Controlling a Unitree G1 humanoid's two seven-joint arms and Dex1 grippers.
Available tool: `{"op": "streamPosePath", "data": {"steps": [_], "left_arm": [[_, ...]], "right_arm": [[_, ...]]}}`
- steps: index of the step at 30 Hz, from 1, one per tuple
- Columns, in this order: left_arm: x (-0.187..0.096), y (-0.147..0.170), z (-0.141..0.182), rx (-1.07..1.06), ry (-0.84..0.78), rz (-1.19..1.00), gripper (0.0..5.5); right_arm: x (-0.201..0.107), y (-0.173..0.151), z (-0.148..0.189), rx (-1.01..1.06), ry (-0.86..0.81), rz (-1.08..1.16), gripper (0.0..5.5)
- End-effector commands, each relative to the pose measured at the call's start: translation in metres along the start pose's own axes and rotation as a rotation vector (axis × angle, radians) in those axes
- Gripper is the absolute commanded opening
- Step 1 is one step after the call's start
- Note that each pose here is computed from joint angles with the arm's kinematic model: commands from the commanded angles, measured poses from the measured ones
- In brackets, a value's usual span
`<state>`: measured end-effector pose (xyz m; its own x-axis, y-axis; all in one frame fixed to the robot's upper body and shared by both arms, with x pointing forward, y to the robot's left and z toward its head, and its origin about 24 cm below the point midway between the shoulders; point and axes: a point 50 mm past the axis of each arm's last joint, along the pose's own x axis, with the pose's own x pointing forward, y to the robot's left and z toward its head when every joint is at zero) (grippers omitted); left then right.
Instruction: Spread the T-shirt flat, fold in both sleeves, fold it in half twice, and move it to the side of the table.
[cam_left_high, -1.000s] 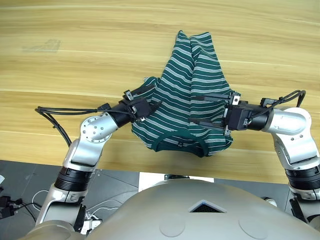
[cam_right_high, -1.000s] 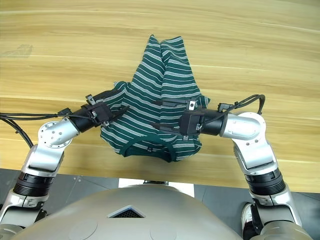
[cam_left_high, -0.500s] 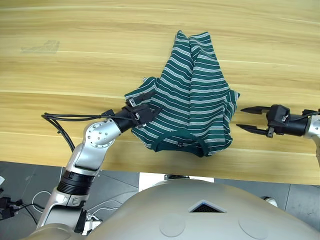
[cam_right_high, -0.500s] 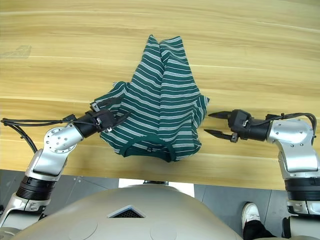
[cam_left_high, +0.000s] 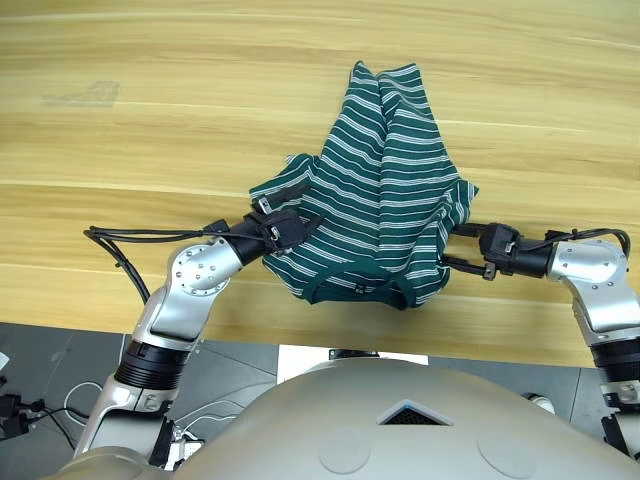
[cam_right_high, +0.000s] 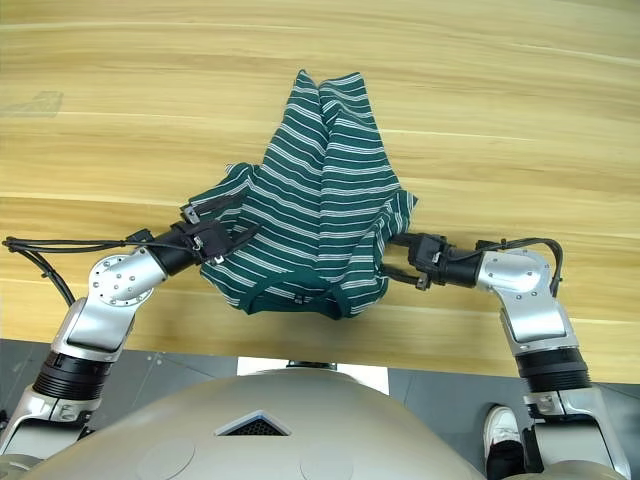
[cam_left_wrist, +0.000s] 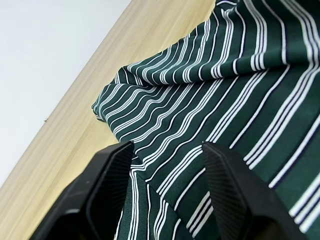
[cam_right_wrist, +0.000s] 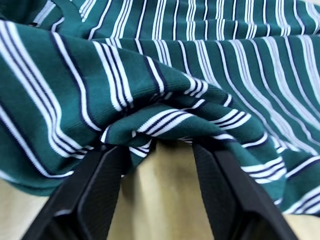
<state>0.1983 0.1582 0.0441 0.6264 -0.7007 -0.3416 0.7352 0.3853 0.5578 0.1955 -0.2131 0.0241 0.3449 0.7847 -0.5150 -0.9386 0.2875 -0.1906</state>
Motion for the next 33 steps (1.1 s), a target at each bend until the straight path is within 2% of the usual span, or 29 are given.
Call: {"op": "streamPosePath", "data": {"steps": [1, 5, 13, 20, 28, 33], "left_arm": [[0.0, -0.001, -0.002, 0.012, 0.012, -0.005, 2.53], [0.002, -0.002, -0.003, 0.009, 0.011, -0.007, 2.53], [0.003, -0.004, -0.003, 0.01, 0.013, -0.007, 2.56], [0.005, -0.005, -0.004, 0.007, 0.01, -0.007, 2.56], [0.008, -0.008, -0.006, 0.004, 0.012, -0.019, 2.56], [0.008, -0.01, -0.007, 0.002, 0.013, -0.027, 2.56]], "right_arm": [[-0.008, -0.02, 0.009, -0.099, 0.022, -0.062, 2.48], [-0.011, -0.028, 0.02, -0.153, 0.013, -0.077, 2.48], [-0.006, -0.023, 0.016, -0.139, 0.005, -0.067, 1.11], [0.018, -0.003, 0.013, -0.103, -0.049, -0.011, 0.02], [0.025, -0.018, 0.029, -0.16, -0.117, -0.073, 0.02], [0.019, -0.04, 0.071, -0.278, -0.269, -0.2, 0.02]]}}
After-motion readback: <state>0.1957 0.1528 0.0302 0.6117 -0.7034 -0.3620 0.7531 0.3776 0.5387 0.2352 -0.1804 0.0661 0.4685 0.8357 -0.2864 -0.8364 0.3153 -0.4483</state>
